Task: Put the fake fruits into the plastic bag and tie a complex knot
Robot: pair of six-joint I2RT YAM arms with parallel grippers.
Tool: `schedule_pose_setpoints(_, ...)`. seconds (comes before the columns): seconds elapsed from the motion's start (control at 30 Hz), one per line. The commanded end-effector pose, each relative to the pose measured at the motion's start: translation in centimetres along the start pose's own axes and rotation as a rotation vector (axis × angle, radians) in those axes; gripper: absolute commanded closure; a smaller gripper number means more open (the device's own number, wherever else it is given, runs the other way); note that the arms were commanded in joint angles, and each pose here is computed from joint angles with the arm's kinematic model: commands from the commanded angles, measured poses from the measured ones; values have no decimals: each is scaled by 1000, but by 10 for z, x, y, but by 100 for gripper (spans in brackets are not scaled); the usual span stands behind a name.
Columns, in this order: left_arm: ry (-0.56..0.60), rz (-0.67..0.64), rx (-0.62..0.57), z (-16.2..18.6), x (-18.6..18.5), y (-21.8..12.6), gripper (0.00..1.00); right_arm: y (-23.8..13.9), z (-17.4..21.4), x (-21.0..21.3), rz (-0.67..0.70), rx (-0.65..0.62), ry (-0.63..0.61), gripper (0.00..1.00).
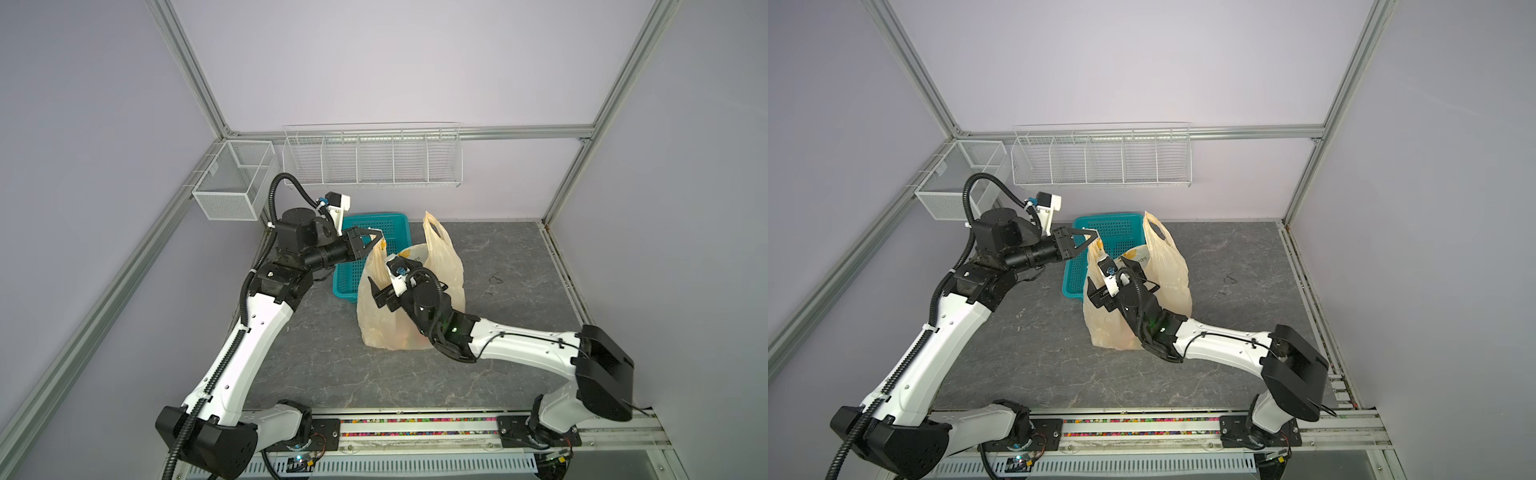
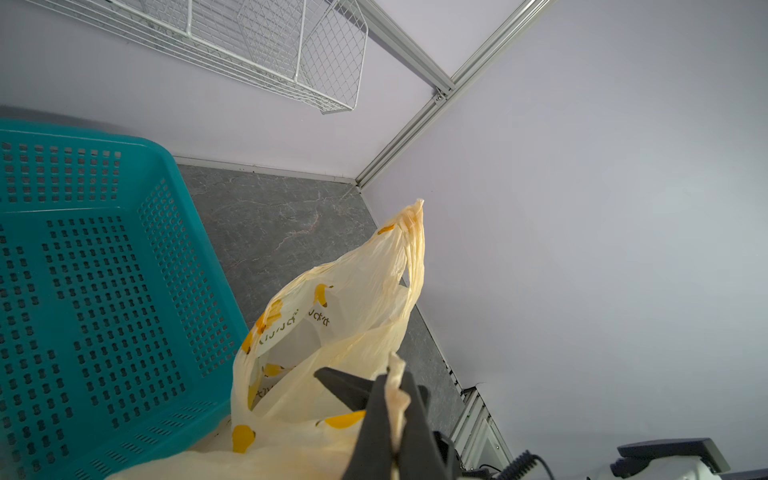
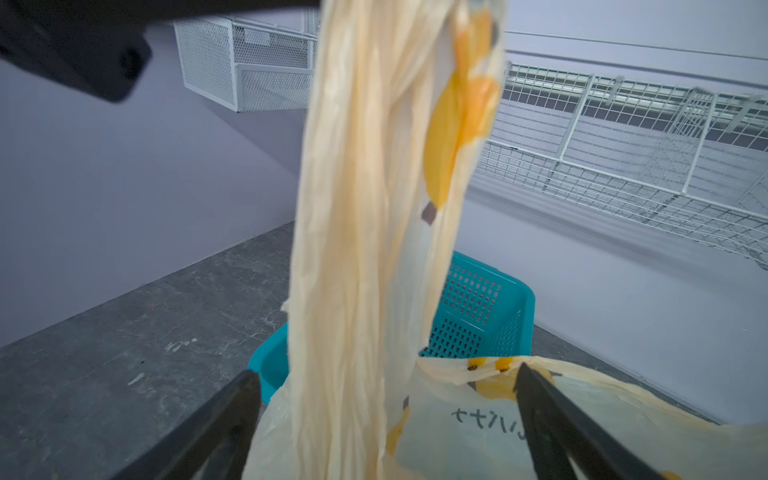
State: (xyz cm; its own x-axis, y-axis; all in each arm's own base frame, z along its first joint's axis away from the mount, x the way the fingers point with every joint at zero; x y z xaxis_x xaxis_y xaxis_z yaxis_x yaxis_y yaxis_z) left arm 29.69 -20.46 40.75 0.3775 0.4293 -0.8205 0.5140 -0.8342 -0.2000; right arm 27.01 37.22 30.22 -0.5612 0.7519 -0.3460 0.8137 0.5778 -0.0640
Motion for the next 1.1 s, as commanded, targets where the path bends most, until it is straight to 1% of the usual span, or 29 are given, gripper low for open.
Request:
schedule_pose_setpoints(0.0,43,0,-4,-4,-8,-2,100,-22,-6,0,-111,36,-67,3)
schedule_pose_setpoints(0.17,51,-6,-2,-4,-7,-3,100,-54,-22,-25,-169,63,-138,6)
schedule_pose_setpoints(0.27,51,-4,0,-4,-8,-3,100,-75,-22,-60,-198,108,-109,6)
schedule_pose_setpoints(0.4,52,-6,-1,-4,-7,-3,100,-93,-12,-101,-170,147,-84,7)
schedule_pose_setpoints(0.47,49,-8,-2,-4,-6,-2,100,-93,0,-117,-177,180,-30,8)
schedule_pose_setpoints(0.53,48,-7,0,-4,-6,-2,100,-87,9,-130,-188,187,27,9)
schedule_pose_setpoints(0.73,48,-12,1,-4,-5,-1,100,-55,22,-148,-269,128,132,10)
schedule_pose_setpoints(0.8,49,-15,2,-4,-5,-1,100,-46,23,-150,-322,102,163,9)
schedule_pose_setpoints(0.87,51,-18,1,-4,-5,-2,100,-39,25,-145,-379,81,176,7)
schedule_pose_setpoints(0.93,53,-23,-2,-5,-4,-2,100,-34,27,-137,-446,72,179,2)
schedule_pose_setpoints(0.97,52,-23,-2,-5,-5,-2,100,-31,30,-134,-461,75,179,3)
schedule_pose_setpoints(1.0,55,-25,-5,-6,-5,-2,100,-28,35,-133,-464,83,177,12)
schedule_pose_setpoints(1.07,54,-30,-7,-6,-4,-2,100,-25,43,-135,-460,101,177,34)
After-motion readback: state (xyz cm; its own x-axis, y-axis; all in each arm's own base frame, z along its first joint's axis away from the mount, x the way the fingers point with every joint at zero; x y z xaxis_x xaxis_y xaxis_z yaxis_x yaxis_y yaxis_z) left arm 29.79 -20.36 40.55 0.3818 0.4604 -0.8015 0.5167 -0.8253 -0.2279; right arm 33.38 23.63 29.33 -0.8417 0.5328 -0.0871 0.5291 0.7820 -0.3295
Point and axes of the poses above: each gripper's point midway between its finger pads, its own y axis out along the fingers, its own x axis along the line the jaws close on, z = x × y, the point moved 3 cm from there along -y, back along the fingers, and after that the axes turned 13 degrees about -y, right-handed, at the moved point
